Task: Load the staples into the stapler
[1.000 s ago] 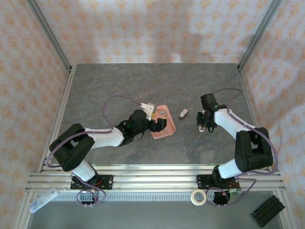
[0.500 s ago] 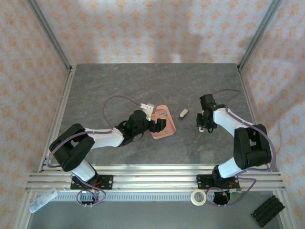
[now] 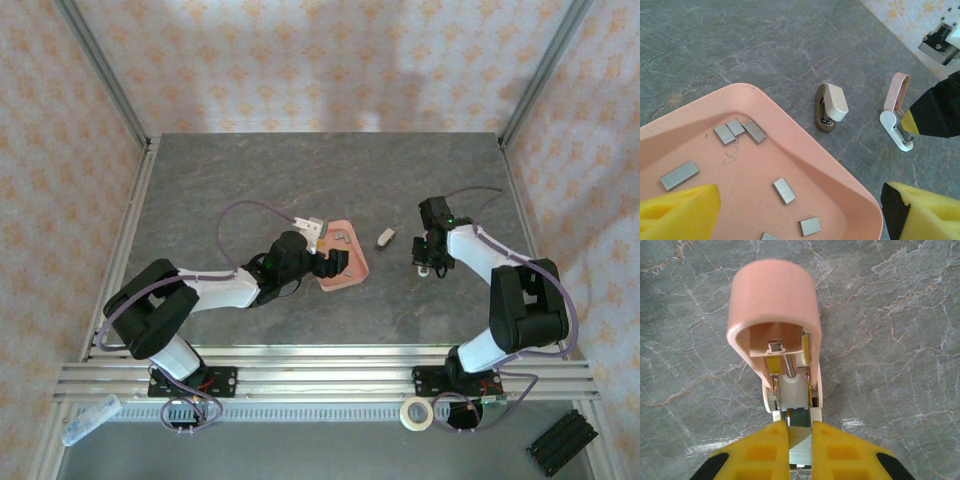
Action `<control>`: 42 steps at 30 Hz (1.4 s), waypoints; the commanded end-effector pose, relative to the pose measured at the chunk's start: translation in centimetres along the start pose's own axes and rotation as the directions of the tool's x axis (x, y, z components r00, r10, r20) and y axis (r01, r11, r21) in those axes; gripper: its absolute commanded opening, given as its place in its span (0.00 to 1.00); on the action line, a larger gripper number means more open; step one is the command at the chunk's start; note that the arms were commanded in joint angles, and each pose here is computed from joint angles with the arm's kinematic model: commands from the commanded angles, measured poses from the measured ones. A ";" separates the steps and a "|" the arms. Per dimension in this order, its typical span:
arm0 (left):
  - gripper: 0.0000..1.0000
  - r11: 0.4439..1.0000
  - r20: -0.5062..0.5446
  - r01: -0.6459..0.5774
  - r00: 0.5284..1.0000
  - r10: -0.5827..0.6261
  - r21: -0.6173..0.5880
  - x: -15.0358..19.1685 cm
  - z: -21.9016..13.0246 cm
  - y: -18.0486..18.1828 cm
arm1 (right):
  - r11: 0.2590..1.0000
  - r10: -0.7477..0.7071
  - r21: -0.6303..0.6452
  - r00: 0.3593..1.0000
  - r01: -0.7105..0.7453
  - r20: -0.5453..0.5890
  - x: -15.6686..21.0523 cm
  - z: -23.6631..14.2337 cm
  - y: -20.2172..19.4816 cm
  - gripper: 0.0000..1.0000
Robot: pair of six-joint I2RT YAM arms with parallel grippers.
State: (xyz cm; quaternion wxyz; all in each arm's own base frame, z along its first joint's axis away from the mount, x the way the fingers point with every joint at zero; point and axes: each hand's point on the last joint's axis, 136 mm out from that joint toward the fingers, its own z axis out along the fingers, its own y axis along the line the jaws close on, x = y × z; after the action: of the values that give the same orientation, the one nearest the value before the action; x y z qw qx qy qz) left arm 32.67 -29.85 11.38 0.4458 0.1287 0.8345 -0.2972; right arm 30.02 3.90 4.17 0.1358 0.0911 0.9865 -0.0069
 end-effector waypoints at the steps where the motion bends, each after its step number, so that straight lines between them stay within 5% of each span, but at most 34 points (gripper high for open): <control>1: 0.84 1.000 0.044 -0.025 0.999 0.025 0.005 -1.0 -0.5 -0.4 | 1.000 0.011 0.022 1.000 -0.011 -0.013 -0.3 -0.2 -0.3 0.14; 42: 0.84 0.999 0.049 -0.032 0.998 0.031 0.011 -1.3 -0.5 -0.6 | 1.000 0.020 0.016 0.999 -0.019 -0.028 -0.1 -0.2 -0.2 0.22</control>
State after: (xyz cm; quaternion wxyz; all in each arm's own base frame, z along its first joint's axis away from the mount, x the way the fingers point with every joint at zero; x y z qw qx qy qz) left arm 32.65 -29.82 11.34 0.4455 0.1288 0.8348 -0.2967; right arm 30.05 3.97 3.97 0.1242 0.0924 0.9879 -0.0079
